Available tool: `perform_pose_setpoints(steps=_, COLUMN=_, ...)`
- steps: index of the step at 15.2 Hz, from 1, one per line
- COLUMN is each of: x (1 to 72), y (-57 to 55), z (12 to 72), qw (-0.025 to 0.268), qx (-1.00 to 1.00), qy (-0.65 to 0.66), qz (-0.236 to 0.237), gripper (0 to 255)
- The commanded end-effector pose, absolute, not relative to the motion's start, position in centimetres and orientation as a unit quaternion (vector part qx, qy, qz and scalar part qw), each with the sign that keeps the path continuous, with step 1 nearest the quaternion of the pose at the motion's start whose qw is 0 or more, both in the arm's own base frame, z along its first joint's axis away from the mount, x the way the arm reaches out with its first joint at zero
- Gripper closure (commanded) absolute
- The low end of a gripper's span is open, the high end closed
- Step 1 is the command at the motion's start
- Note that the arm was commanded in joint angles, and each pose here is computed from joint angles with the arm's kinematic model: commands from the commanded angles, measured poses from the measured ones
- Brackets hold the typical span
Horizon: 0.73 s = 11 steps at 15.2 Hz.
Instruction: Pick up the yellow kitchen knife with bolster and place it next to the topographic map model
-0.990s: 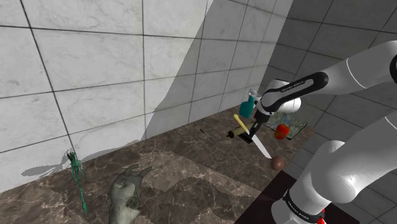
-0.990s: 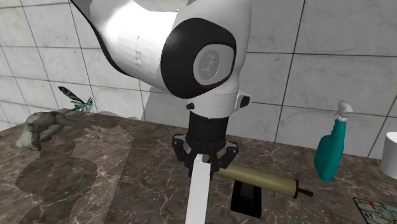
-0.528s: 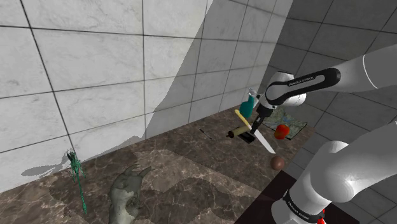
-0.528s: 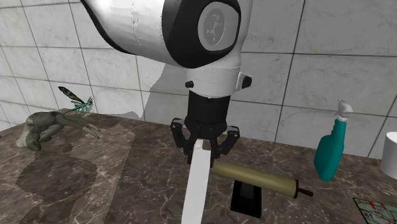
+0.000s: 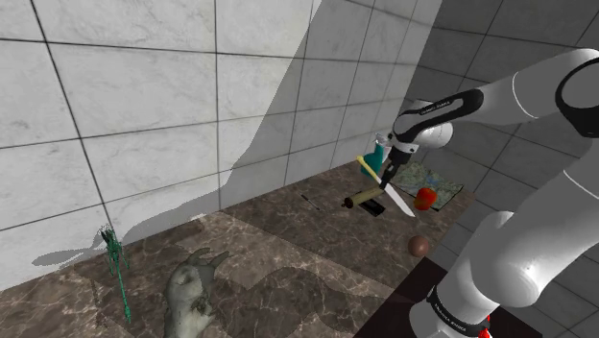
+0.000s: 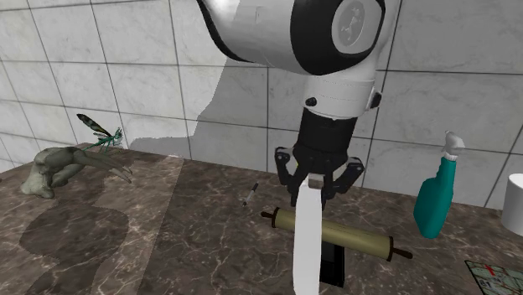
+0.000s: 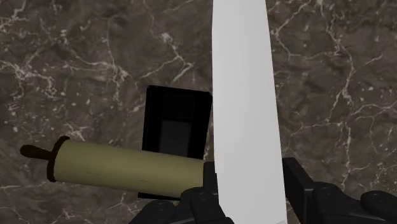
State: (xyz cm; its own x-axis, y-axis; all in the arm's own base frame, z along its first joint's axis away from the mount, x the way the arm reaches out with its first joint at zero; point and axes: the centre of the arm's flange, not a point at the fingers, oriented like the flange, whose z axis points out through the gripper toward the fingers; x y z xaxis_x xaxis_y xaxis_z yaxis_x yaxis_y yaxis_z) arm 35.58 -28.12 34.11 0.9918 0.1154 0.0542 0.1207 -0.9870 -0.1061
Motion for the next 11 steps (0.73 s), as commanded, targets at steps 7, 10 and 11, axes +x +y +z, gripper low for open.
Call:
perform_pose_setpoints(steps=7, x=40.0, y=-37.8, z=34.0, qw=0.054, qx=-0.996, qy=-0.06, qz=-0.024, gripper=255)
perform_pose_setpoints(steps=10, x=41.6, y=-41.4, z=34.1, qw=0.054, qx=-0.996, qy=-0.06, qz=-0.024, gripper=255)
perform_pose_setpoints(steps=11, x=42.2, y=-42.6, z=34.1, qw=0.054, qx=-0.996, qy=-0.06, qz=-0.024, gripper=255)
